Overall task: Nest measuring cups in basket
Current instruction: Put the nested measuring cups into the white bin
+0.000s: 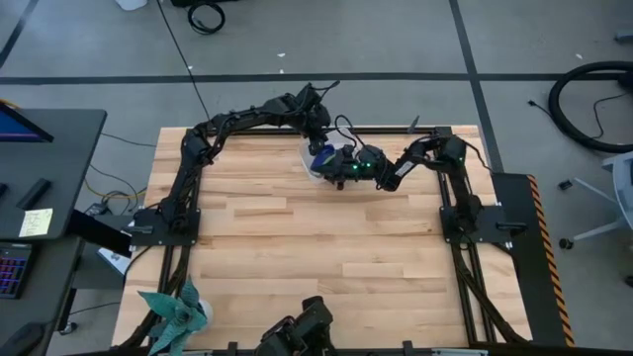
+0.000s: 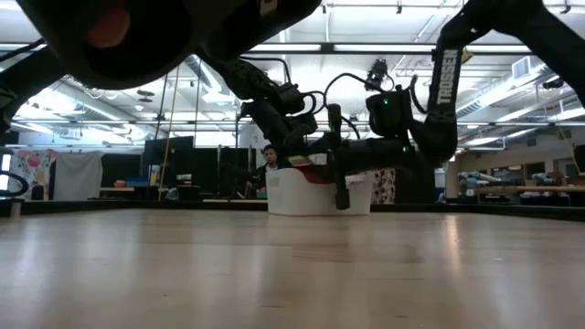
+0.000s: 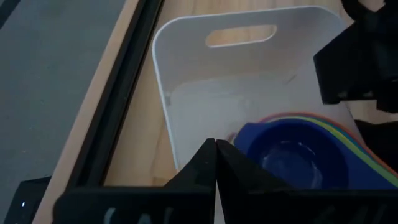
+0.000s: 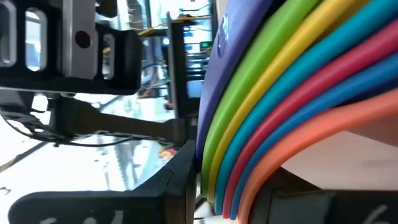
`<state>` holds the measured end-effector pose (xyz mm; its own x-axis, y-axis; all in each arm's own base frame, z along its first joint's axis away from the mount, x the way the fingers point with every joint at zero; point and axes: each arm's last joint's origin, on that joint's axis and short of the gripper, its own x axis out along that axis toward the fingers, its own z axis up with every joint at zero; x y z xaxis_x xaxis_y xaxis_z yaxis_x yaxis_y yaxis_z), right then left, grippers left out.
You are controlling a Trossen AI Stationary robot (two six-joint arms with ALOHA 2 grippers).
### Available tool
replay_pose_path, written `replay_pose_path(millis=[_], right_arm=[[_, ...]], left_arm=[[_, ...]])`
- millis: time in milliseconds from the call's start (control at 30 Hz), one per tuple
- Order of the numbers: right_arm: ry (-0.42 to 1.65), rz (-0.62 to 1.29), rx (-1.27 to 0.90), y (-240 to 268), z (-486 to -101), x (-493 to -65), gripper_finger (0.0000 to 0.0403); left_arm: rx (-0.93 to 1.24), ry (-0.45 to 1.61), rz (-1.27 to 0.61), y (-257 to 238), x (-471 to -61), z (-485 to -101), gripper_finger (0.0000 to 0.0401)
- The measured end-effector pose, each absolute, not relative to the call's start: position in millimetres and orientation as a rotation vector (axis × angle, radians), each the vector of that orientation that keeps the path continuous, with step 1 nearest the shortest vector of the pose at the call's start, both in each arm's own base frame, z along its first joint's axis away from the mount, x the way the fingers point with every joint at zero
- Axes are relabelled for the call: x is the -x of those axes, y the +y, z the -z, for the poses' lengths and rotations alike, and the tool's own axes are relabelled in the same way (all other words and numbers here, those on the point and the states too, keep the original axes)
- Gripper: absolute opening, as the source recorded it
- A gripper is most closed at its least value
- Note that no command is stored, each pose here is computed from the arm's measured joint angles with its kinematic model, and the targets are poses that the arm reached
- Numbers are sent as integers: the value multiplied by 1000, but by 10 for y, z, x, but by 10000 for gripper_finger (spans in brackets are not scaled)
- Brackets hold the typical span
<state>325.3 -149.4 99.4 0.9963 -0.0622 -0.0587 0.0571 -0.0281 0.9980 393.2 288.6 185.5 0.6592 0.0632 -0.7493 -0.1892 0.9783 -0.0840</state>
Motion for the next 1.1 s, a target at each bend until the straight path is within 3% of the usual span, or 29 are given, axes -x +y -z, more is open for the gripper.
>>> replay_pose_path(millis=[600, 833, 1100], right_arm=[[-97, 132, -1602, -1505, -886, -3255, 92], [-114, 128, -1597, -1512, -902, -3252, 172], [-132, 112, -1587, -1512, -911, -3248, 172]], left_arm=[[142, 843, -139, 2908, -3911, -1860, 8], [144, 845, -138, 2906, -3909, -1858, 8], [182, 842, -73, 2875, -3899, -1848, 8]])
